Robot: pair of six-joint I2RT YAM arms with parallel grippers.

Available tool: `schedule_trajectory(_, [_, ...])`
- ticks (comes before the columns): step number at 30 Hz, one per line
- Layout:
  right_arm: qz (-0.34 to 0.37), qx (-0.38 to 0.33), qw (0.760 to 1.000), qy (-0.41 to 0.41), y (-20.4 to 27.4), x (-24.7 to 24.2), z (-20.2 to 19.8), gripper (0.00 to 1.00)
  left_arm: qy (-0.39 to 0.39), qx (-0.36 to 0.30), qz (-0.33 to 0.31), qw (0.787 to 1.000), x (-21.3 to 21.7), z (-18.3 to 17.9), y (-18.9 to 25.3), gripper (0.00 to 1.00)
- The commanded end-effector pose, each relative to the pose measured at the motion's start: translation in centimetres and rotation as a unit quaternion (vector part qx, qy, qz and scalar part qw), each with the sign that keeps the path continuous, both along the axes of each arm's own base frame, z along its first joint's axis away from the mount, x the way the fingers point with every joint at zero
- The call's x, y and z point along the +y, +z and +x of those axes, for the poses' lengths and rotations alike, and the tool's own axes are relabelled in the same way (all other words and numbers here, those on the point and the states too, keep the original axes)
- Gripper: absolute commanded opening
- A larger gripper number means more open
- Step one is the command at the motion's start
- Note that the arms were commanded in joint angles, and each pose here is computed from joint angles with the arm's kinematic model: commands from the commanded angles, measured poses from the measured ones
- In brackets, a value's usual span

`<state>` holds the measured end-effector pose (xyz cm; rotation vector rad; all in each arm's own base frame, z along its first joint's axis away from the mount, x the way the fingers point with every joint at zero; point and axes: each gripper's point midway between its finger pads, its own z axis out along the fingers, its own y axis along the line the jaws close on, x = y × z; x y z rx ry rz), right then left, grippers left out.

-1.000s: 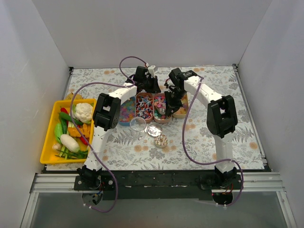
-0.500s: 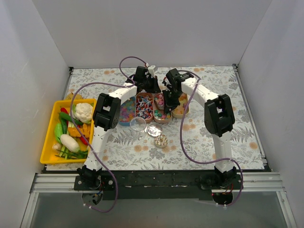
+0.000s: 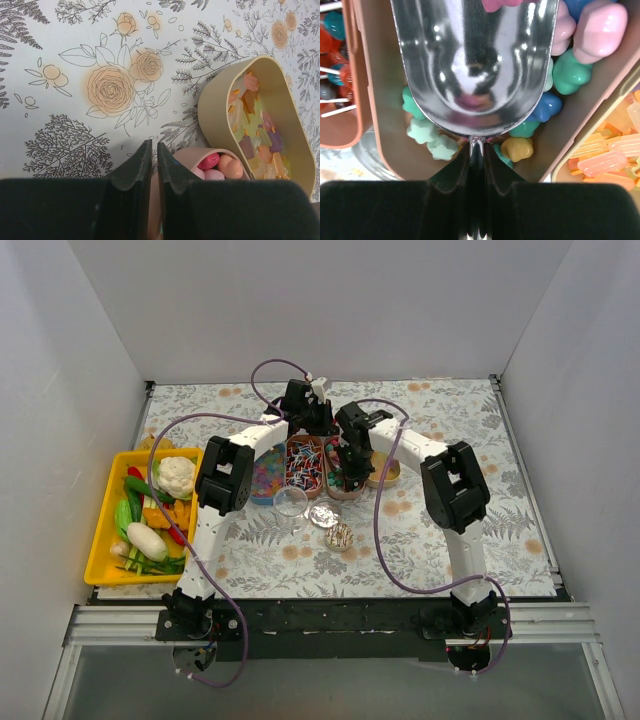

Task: Pack the candies
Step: Scoop the fake candies from the storage box.

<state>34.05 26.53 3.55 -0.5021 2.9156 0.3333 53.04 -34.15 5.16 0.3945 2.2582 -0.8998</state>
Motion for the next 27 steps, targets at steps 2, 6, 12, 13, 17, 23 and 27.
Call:
schedule_trajectory(2, [-0.069,-0.063,0.996,-0.005,-1.0,-2.8,1.3,0.01,-0.015,0.007,-0.008,1.000,-0.8,-1.5,1.9,0.09])
schedule_trajectory(6, [-0.070,-0.081,0.994,-0.001,-0.7,-2.8,1.4,0.01,-0.011,0.002,-0.010,1.000,-0.8,-1.2,2.5,0.09])
schedule_trajectory(12, [-0.069,-0.105,0.992,0.008,0.4,-2.8,0.9,0.01,0.000,-0.002,-0.018,1.000,-0.7,-0.8,3.8,0.09])
schedule_trajectory(13, [-0.069,-0.106,0.992,0.007,0.3,-3.0,0.8,0.01,0.000,-0.004,-0.022,1.000,-0.7,-0.6,4.3,0.09])
schedule_trajectory(17, [-0.064,-0.114,0.991,0.008,1.0,-3.0,0.5,0.01,0.005,-0.017,-0.030,0.999,-0.7,-0.3,6.2,0.09])
schedule_trajectory(23, [-0.053,-0.127,0.991,0.005,2.5,-2.8,0.1,0.01,0.026,-0.035,-0.035,0.998,-0.3,0.4,8.6,0.19])
schedule_trajectory(27, [-0.045,-0.132,0.990,0.000,4.1,-2.9,-0.3,0.01,0.052,-0.053,-0.032,0.997,0.6,1.2,10.3,0.28])
